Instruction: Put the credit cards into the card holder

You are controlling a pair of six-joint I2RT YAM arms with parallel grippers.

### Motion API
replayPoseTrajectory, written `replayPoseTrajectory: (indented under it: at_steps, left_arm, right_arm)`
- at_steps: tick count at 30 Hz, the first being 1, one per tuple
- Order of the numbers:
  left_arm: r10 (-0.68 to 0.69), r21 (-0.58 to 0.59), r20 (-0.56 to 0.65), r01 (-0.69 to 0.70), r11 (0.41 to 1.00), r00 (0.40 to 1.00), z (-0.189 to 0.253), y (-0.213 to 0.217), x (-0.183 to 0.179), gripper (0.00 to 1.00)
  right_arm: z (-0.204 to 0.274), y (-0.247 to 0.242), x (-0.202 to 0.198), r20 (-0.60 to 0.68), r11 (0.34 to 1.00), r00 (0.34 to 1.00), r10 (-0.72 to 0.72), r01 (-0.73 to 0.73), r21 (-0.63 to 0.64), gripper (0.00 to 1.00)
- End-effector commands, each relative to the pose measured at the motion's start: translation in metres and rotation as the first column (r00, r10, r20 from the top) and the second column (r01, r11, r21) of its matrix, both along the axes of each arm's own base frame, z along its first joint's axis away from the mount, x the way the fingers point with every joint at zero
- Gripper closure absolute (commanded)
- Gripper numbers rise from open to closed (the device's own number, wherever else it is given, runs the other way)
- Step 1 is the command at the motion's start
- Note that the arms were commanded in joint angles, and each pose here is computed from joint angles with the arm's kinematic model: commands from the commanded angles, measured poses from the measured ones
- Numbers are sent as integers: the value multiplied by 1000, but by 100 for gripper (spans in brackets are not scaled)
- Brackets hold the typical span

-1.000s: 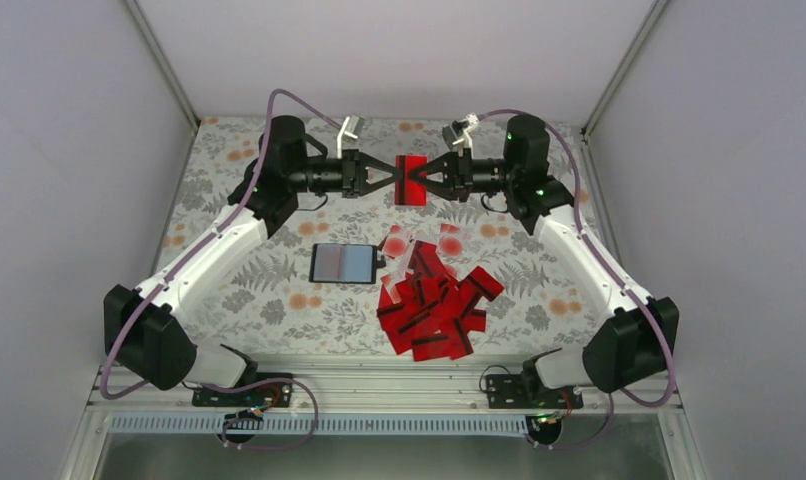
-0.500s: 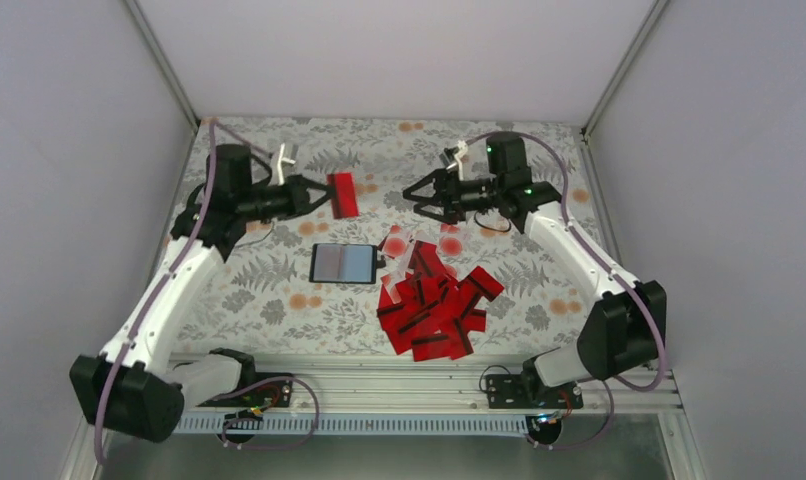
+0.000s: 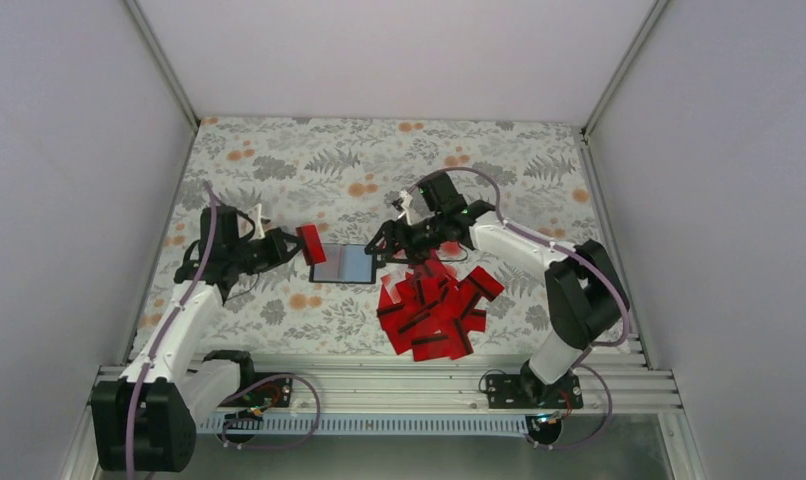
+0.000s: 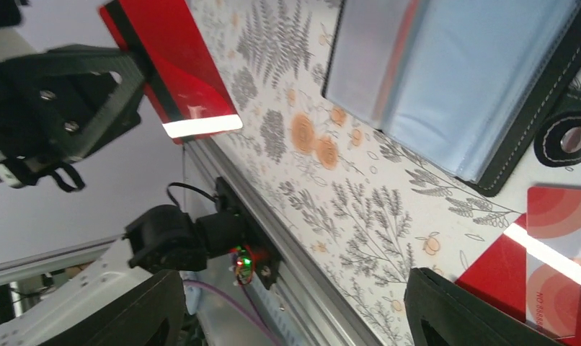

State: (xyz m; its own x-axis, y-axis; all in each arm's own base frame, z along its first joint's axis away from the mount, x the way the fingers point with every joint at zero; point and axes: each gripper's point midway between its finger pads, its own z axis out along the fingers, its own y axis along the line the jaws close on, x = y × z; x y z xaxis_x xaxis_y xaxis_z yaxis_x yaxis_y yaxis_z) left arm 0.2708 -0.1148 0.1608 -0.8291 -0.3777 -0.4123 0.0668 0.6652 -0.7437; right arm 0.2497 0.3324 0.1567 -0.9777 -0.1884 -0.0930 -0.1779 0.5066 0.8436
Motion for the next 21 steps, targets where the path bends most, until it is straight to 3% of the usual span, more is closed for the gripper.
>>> replayPoseTrajectory:
  at_steps: [1, 14, 21]
  left_arm:
    - [-1, 20, 66, 0, 1000, 998, -5, 7, 10, 98]
    - [-70, -39, 26, 71, 997, 997, -43, -4, 5, 97]
    - [-104, -79, 10, 104, 991, 995, -59, -10, 10, 98]
  right_arm:
    - [-30, 7, -2, 11, 996, 1000, 10, -9, -87, 23]
    - [-79, 25, -2, -49, 980, 998, 30, -39, -195, 36]
    - [-88, 30, 0, -67, 981, 997, 38, -50, -190, 54]
